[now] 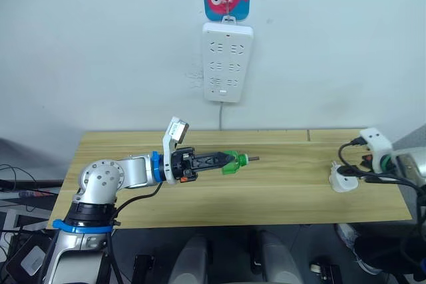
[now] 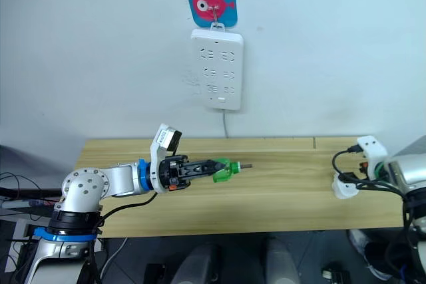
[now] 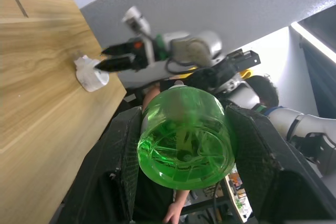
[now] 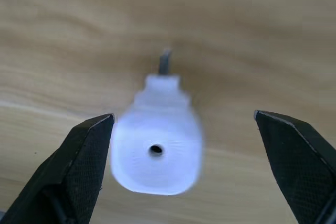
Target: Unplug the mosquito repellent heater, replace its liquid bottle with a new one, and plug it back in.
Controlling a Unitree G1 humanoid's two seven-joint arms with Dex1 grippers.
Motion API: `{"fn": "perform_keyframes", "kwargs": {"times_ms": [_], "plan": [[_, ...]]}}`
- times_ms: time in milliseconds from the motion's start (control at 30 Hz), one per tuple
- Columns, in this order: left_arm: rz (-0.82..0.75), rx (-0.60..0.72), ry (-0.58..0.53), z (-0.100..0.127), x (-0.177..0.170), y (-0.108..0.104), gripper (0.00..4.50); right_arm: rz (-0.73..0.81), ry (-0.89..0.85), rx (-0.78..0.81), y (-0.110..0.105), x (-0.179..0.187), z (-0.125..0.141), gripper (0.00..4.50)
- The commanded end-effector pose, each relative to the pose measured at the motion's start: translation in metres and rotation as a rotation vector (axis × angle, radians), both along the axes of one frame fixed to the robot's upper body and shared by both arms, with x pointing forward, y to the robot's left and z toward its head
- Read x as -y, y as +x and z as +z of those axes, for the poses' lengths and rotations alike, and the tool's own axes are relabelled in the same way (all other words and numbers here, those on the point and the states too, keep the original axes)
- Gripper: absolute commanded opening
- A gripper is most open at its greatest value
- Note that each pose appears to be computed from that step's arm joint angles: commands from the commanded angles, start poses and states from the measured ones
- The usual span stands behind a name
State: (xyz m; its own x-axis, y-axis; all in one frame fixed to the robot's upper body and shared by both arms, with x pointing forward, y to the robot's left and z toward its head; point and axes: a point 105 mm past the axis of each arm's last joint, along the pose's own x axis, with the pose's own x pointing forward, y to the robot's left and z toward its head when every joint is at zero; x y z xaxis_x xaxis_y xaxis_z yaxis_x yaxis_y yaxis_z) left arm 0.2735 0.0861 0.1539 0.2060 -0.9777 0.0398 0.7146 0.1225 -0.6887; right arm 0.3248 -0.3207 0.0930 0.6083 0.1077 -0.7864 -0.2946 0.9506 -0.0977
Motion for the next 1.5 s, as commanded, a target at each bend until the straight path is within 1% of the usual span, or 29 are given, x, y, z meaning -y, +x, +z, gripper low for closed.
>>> {"fn": "perform_keyframes", "kwargs": {"times_ms": [33,67,100,133,167,200,233,300,400,567,767,933,967,1000,1133,1200,1267,1300,1467,1500], "plan": [[0.110,0.278,0.020,0.016,0.008,0.013,2.22,0.092,0.201,0.149,0.007,-0.046,0.036,4.47],[0.156,0.370,0.043,0.018,0.010,0.019,2.22,0.109,0.328,0.166,0.004,-0.066,0.042,4.47],[0.180,0.489,0.078,0.021,0.013,0.022,2.22,0.122,0.491,0.162,-0.002,-0.088,0.048,4.47],[0.216,0.648,0.153,0.021,0.017,0.026,2.22,0.112,0.712,0.150,-0.009,-0.109,0.056,4.47],[0.223,0.763,0.200,0.021,0.021,0.027,2.22,0.115,0.887,0.151,-0.015,-0.125,0.063,4.47],[0.222,0.840,0.226,0.020,0.024,0.026,2.22,0.116,0.992,0.159,-0.018,-0.134,0.067,4.47],[0.263,0.879,0.221,0.024,0.025,0.029,2.22,0.148,1.092,0.179,-0.024,-0.148,0.072,4.47],[0.319,0.916,0.196,0.031,0.028,0.032,2.22,0.201,1.216,0.223,-0.033,-0.173,0.083,4.47],[0.331,0.946,0.177,0.034,0.032,0.032,2.22,0.202,1.276,0.238,-0.039,-0.197,0.090,4.47],[0.301,0.965,0.150,0.038,0.041,0.028,2.22,0.085,1.327,0.201,-0.037,-0.221,0.099,4.47],[0.269,0.971,0.131,0.039,0.047,0.023,2.22,-0.039,1.383,0.169,-0.030,-0.231,0.111,4.47],[0.264,0.974,0.136,0.037,0.047,0.022,2.22,-0.033,1.396,0.171,-0.033,-0.238,0.116,4.47],[0.263,0.976,0.136,0.037,0.048,0.022,2.22,-0.038,1.400,0.172,-0.033,-0.238,0.116,4.11],[0.262,0.979,0.135,0.037,0.048,0.022,2.22,-0.032,1.403,0.172,-0.034,-0.239,0.116,3.90],[0.259,0.983,0.132,0.038,0.050,0.021,2.22,-0.017,1.412,0.170,-0.035,-0.243,0.117,2.52],[0.260,0.985,0.131,0.038,0.050,0.021,2.22,-0.017,1.413,0.169,-0.036,-0.244,0.117,1.69],[0.261,0.987,0.129,0.038,0.051,0.020,2.22,-0.025,1.420,0.169,-0.035,-0.244,0.117,1.00],[0.261,0.987,0.128,0.038,0.051,0.020,2.22,-0.030,1.427,0.169,-0.035,-0.244,0.117,0.81],[0.261,0.984,0.128,0.037,0.050,0.018,2.22,-0.065,1.453,0.169,-0.034,-0.244,0.118,0.82],[0.258,0.981,0.131,0.036,0.050,0.018,2.57,-0.066,1.456,0.169,-0.034,-0.244,0.118,0.82]]}}
